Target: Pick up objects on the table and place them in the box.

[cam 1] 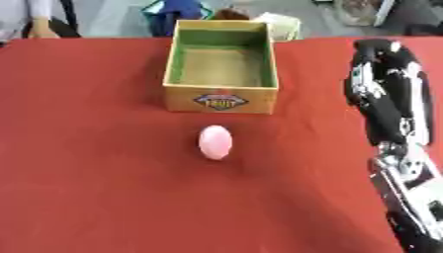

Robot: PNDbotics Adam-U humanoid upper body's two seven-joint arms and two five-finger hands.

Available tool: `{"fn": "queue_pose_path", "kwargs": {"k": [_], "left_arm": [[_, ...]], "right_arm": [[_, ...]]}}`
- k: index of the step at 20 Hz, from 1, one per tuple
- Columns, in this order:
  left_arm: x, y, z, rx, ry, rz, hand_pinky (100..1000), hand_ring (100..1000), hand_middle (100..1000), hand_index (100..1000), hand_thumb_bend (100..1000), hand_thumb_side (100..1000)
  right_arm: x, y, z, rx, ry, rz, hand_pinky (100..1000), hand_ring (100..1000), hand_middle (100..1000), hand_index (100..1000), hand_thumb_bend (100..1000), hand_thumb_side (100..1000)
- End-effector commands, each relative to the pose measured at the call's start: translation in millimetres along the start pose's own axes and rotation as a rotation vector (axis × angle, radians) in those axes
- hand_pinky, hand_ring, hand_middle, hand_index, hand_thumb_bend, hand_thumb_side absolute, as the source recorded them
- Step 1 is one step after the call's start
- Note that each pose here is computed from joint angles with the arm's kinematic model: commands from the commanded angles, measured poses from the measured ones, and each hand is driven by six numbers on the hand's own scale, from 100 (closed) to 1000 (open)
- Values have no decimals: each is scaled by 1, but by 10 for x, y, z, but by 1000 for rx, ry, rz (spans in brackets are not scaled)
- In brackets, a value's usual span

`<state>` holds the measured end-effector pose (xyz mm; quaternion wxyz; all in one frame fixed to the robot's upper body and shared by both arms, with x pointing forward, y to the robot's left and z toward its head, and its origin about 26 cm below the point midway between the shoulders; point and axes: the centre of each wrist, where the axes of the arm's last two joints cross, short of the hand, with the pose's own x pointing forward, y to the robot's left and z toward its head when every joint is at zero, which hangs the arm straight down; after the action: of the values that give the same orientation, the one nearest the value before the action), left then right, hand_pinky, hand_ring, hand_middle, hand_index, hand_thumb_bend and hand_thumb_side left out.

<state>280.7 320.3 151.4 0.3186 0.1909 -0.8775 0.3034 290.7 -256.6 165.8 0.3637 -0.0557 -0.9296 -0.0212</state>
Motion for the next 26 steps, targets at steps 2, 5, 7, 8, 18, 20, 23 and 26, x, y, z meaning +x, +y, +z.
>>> {"fn": "queue_pose_path", "kwargs": {"k": [2,5,7,8,18,20,23,26], "left_arm": [[79,-6,-68,2,-41,3,413,375,391,573,100,787],[80,-8,-71,4,-42,3,412,375,391,573,100,787],[81,-9,-71,4,-42,4,412,375,391,573,100,786],[81,-10,-72,4,-41,4,412,375,391,573,100,786],[79,-7,-64,-4,-36,1,412,375,391,573,100,786],[77,-7,-60,-6,-33,1,412,374,390,572,100,785],[74,-14,-51,-12,-27,4,412,374,390,572,100,785],[72,-13,-45,-15,-23,5,412,374,390,572,100,784]], "right_arm": [[59,-26,-52,11,-28,8,100,265,349,624,100,308],[60,-26,-55,11,-31,7,100,265,349,624,100,310],[61,-26,-58,13,-33,7,100,265,349,625,100,311],[62,-24,-60,15,-34,6,100,267,351,629,100,315],[204,-36,-313,262,-139,266,221,463,492,736,100,646],[248,-9,-383,346,-164,333,240,478,504,747,100,676],[287,70,-435,470,-179,378,272,503,523,771,100,733],[351,162,-519,609,-198,428,304,529,549,792,100,782]]}}
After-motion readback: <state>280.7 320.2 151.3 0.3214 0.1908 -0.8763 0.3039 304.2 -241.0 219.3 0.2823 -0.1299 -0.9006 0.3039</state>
